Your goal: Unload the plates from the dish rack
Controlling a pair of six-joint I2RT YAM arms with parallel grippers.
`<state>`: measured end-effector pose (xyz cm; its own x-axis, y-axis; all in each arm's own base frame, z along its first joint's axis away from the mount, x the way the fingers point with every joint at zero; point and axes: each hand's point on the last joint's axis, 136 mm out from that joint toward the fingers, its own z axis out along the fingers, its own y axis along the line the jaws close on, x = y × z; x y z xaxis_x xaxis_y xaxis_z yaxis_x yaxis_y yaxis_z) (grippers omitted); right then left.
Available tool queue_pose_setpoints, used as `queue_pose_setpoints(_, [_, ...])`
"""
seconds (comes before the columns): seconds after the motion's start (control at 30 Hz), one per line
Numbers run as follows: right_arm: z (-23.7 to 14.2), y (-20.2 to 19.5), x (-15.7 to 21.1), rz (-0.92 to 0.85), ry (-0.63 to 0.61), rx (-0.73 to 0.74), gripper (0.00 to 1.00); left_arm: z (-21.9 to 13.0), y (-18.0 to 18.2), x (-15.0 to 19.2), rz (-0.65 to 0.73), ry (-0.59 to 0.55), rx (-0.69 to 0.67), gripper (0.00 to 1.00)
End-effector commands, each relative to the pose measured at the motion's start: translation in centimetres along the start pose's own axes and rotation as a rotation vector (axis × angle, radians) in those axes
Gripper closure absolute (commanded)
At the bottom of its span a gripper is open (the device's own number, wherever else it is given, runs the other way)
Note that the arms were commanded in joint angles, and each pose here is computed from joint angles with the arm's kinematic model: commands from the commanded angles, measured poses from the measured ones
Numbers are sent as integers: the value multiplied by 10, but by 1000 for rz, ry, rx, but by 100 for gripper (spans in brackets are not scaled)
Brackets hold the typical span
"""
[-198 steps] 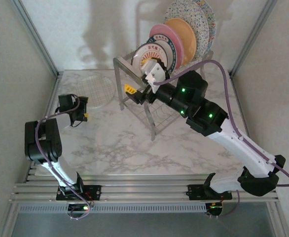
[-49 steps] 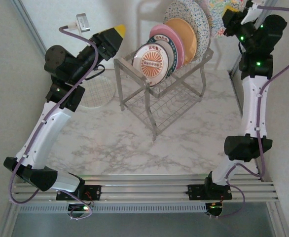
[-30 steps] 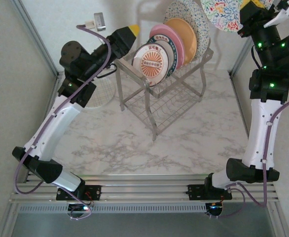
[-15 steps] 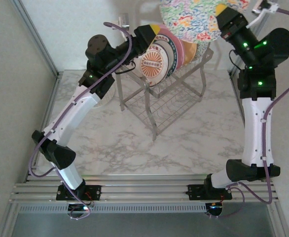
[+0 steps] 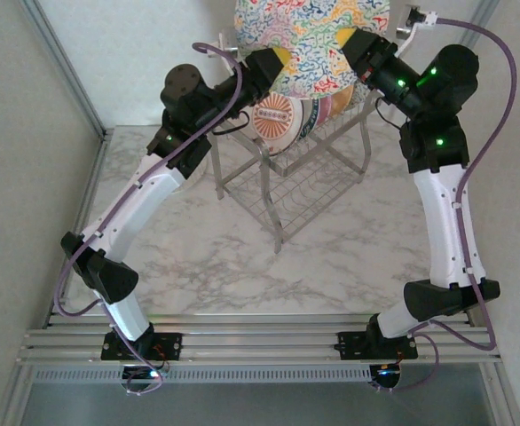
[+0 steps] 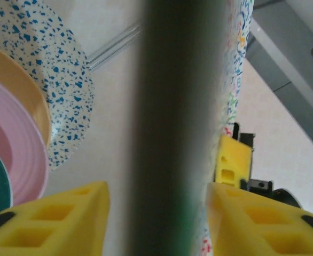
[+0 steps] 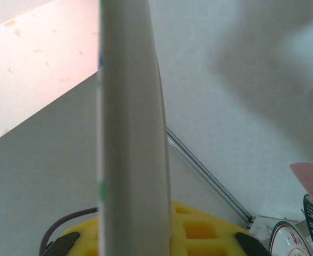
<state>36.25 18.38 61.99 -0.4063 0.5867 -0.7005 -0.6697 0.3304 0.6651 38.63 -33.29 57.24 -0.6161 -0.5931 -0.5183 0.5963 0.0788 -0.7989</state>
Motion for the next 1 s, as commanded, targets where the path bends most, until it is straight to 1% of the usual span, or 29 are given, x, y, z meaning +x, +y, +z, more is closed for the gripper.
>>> queue_pose_setpoints(0.0, [1, 21, -2, -18, -2, -67, 100, -3, -19, -3, 17, -12, 46, 62])
queue_pose_setpoints(0.07, [3, 19, 1, -10, 10, -65, 100, -3, -19, -3, 15, -13, 46, 75])
queue_pose_setpoints(0.13, [5, 18, 4, -11, 20, -61, 100, -4, -18, -3, 11, -14, 47, 98])
queue_pose_setpoints(0.17, [6, 17, 6, -10, 26, -57, 100, -4, -19, -3, 10, -15, 46, 100])
queue_pose_setpoints(0.3, [7, 19, 9, -35, 35, -56, 99, -8, -24, -9, 9, -25, 58, 100])
queue_pose_setpoints(0.37, [6, 21, 9, -58, 33, -56, 82, -12, -28, -16, 13, -37, 69, 100])
queue_pose_setpoints(0.43, [5, 21, 11, -88, 31, -45, 59, -19, -31, -29, 5, -57, 84, 100])
queue_pose_setpoints(0.53, [0, 24, 12, -159, 11, -30, 41, -31, -37, -50, 1, -92, 106, 100])
queue_pose_setpoints(0.6, [-4, 28, 13, -230, -8, -25, 34, -39, -37, -64, 0, -112, 109, 100])
queue_pose_setpoints(0.67, [-9, 35, 16, -302, -23, -28, 30, -49, -36, -78, -2, -135, 108, 100])
queue_pose_setpoints(0.77, [-15, 46, 25, -419, -24, -44, 28, -65, -29, -100, -9, -175, 96, 100])
queue_pose_setpoints(0.97, [-30, 72, 60, -658, 7, -106, 22, -112, 3, -140, -41, -289, 41, 100])
